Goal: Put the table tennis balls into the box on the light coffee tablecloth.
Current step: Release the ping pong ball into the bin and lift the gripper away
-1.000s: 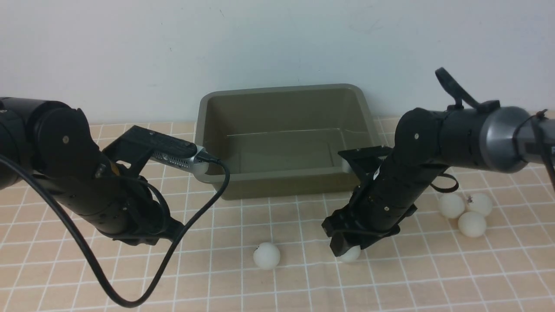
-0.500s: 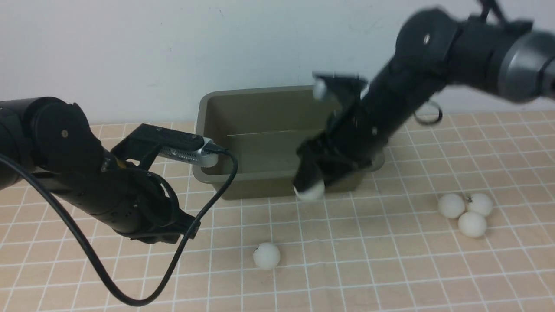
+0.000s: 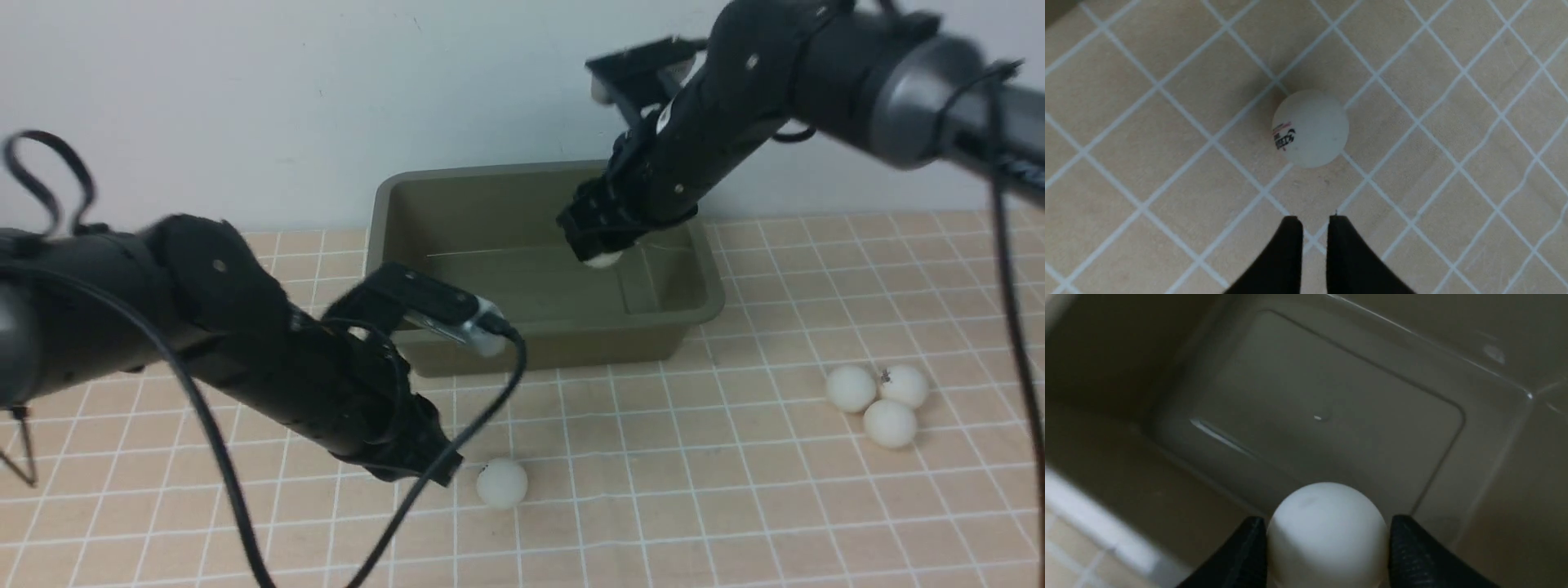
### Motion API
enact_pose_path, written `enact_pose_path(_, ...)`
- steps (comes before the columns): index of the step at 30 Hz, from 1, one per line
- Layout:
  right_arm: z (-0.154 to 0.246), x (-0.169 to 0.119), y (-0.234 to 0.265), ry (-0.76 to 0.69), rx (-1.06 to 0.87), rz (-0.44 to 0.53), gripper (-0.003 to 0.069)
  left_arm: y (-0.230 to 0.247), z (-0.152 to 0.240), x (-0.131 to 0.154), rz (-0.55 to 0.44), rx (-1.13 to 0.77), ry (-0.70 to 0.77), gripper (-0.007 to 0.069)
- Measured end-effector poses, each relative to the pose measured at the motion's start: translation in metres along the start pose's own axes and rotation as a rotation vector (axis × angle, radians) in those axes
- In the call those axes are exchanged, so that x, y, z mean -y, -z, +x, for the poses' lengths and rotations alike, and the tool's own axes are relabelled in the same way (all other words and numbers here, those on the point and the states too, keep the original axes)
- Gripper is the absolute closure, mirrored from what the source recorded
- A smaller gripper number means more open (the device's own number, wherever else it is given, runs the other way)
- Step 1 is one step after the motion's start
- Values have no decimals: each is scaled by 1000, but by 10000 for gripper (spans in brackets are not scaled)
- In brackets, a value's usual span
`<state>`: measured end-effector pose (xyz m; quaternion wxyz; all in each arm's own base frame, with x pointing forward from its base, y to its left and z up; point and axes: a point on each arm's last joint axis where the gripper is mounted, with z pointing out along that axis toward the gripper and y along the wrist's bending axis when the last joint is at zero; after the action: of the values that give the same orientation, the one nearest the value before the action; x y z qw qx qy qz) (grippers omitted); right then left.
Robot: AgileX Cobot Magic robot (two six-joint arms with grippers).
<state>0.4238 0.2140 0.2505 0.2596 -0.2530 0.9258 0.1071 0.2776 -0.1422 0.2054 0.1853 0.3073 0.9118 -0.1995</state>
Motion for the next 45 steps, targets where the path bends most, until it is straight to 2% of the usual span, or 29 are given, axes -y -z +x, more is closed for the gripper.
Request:
enact_pose_path(3,-1,4,-19,-11,-16,22,305,-14,-1,2,-7,-9,-21,494)
enact_pose_path(12,-19,7,-32,-17,-2,27,305,-25,-1,1,-4,-12,-33,335)
enact_pose_path(21,-22,10,-38,-19,-3,29,305,-24,-10,4,25,89,-95,167)
enact_pose_path(28,-20,22,-39,-44,-7,39,305,-26,-16,4,-18,144,-141,146)
enact_pose_path(36,-18,24,-44,-54,-16,32,305,-54,-9,-3,-18,87,-123,146)
enact_pose_path(45,-12,25,-63,-52,-40,21,305,-59,-20,-6,-15,101,-147,146)
